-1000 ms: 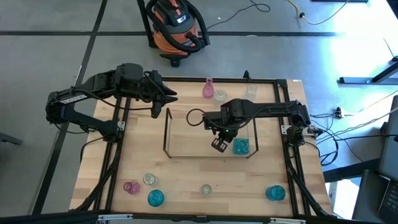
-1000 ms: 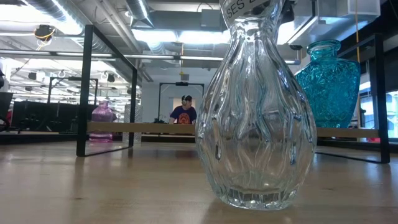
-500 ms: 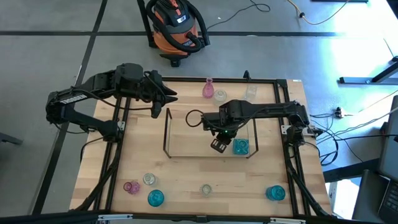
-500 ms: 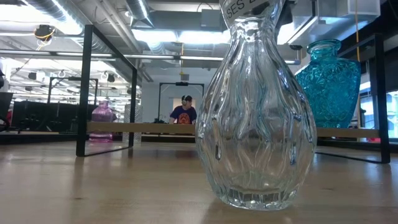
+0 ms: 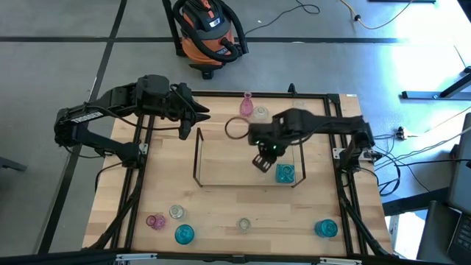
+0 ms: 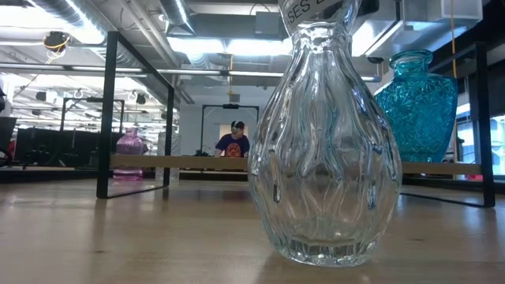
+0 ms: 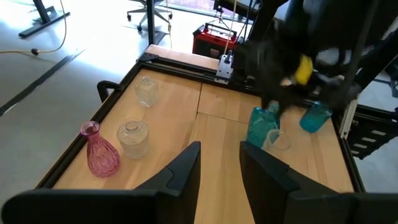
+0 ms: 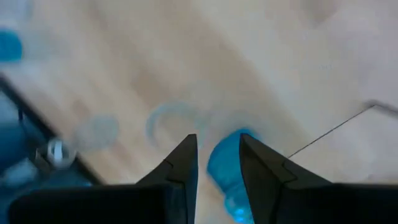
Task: Sort vases onto shelf
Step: Put the violet vase on the shelf
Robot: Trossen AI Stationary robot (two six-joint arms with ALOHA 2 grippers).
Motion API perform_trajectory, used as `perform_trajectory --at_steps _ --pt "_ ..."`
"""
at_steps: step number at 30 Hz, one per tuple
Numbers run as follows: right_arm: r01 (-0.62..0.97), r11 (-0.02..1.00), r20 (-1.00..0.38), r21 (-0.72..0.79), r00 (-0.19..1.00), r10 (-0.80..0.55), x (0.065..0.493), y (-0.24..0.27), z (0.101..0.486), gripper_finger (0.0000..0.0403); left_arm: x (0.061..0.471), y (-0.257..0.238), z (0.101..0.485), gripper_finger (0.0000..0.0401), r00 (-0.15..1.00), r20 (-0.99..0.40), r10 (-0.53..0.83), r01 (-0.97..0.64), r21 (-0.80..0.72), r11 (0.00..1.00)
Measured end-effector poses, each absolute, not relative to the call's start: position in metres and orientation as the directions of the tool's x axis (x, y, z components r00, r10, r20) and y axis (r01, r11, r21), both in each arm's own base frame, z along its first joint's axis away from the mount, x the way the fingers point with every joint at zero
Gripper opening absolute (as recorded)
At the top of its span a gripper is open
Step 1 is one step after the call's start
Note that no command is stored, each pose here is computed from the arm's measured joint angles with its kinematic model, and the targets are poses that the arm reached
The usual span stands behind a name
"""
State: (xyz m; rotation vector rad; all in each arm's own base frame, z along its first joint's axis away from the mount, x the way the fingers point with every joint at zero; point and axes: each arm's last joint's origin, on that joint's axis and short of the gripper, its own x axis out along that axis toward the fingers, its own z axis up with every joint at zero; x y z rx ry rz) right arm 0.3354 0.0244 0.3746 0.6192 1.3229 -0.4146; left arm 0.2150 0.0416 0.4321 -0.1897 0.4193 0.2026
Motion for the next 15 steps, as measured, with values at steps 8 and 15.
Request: perform_trajectory --at_steps 8,15 --pt "0.812 0.584 -0.883 -0.018 0.260 -0.390 0.305 -0.034 0.407 0.0097 0.215 0.042 0.432 0.0105 0.894 -0.421 0.155 -0.233 -0.140 0.962" --pt "0.825 0.553 -0.827 0.116 0.388 -0.407 0.306 -0.118 0.401 0.0097 0.215 0.042 0.432 0.0105 0.894 -0.421 0.155 -0.233 -0.140 0.962"
